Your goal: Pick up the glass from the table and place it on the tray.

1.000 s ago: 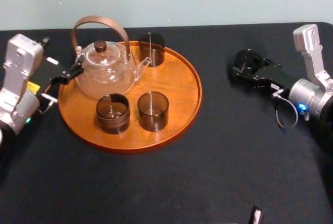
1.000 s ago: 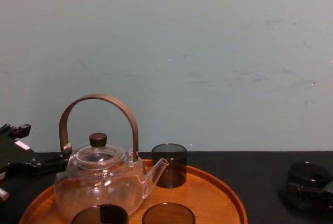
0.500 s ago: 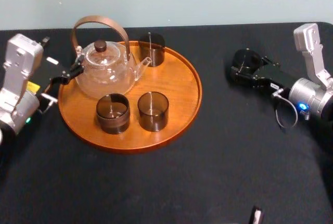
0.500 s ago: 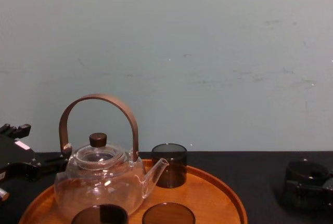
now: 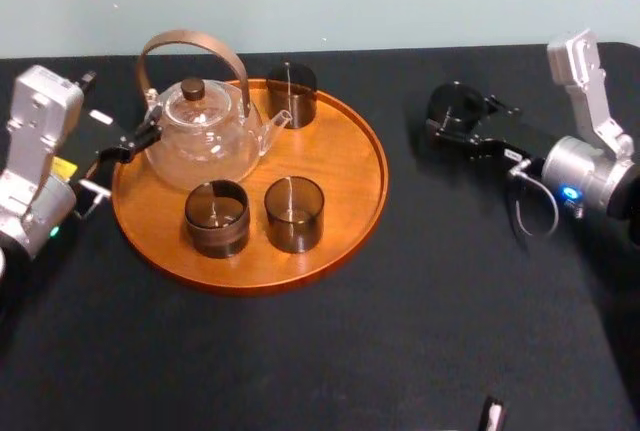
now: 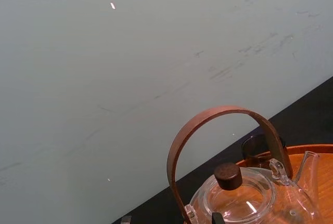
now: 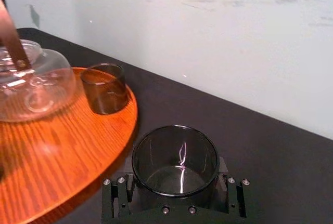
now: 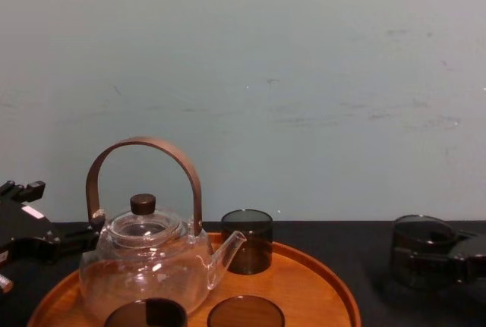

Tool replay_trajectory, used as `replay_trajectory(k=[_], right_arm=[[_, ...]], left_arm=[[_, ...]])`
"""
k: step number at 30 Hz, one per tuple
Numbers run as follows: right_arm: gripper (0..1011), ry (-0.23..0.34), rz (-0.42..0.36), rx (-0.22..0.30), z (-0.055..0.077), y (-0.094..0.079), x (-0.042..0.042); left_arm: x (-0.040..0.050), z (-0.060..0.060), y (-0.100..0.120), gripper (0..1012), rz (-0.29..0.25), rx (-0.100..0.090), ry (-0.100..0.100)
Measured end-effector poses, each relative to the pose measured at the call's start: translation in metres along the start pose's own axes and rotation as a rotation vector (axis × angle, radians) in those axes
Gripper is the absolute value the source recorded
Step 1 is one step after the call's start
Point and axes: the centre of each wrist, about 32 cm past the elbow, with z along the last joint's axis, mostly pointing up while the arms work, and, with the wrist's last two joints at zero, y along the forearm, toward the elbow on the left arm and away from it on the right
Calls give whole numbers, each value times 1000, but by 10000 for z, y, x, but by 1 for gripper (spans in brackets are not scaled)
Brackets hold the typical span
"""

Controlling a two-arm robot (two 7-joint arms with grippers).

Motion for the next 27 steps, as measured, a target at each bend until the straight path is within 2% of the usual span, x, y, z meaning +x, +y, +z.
replay_trajectory(k=[10,17,27], right_arm=[[906,-34,73,2,142,235,-132],[906,-56,133,-4,222,492,-237],[906,-80,201,-13,269,820,-376]], left_arm=[[0,0,0,1001,0,0,0],[0,0,0,1001,0,0,0],[0,0,0,1001,0,0,0]])
